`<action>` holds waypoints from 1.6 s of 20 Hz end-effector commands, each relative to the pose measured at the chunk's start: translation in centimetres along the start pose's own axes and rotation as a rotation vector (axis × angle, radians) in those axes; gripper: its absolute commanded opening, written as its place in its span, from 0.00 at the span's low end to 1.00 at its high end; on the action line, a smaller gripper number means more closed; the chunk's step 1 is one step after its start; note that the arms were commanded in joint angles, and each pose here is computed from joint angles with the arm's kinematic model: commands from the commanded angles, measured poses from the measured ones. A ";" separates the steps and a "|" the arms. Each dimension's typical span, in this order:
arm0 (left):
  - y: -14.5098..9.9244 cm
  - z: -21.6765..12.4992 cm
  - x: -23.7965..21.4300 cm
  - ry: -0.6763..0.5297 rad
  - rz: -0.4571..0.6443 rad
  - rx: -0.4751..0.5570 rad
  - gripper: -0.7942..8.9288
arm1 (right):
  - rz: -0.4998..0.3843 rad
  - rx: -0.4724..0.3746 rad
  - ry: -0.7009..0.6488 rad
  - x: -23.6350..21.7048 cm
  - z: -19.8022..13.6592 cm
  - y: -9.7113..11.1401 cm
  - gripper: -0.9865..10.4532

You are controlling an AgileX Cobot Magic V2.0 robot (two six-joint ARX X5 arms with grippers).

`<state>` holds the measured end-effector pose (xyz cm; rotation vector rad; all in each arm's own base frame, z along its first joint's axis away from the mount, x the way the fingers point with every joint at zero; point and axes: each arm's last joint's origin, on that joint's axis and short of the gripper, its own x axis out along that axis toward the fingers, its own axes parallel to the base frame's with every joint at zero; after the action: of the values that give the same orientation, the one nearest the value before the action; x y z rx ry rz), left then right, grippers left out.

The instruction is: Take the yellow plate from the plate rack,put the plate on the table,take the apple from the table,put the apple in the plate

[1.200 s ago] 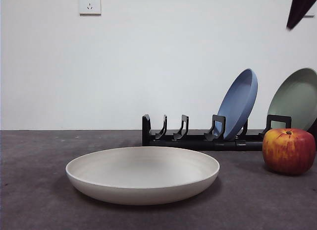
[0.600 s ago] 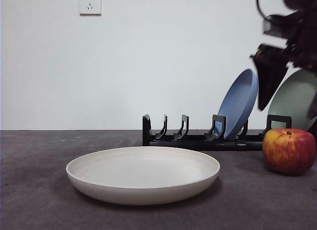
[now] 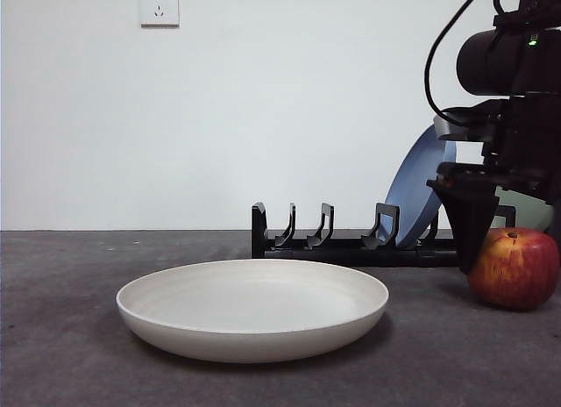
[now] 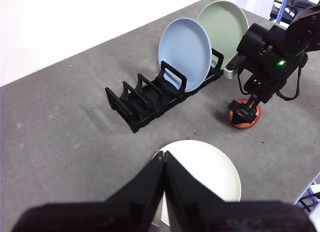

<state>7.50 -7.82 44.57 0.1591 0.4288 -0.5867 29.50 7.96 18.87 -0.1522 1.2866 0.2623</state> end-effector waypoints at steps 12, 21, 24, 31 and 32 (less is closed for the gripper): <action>0.0 -0.1 0.1 0.010 0.003 -0.002 0.07 | 0.078 0.015 -0.243 -6.9 1.3 0.6 0.08; 0.0 -0.1 0.1 0.014 0.003 0.000 0.07 | 0.231 -0.183 -0.475 -13.6 3.6 9.1 0.08; 0.0 -0.1 0.1 0.016 0.003 0.001 0.07 | 0.246 -0.247 -0.415 -11.3 3.6 12.5 0.08; 0.0 -0.2 0.1 0.023 0.004 0.003 0.07 | 0.234 -0.378 -0.182 -3.5 2.8 18.5 0.08; 0.0 -0.2 0.1 0.023 0.004 0.003 0.07 | 0.226 -0.390 -0.151 -2.5 2.6 19.0 0.08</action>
<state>7.52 -7.85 44.34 0.1738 0.4520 -0.5845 25.94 26.49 22.98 -0.3172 1.0828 0.7166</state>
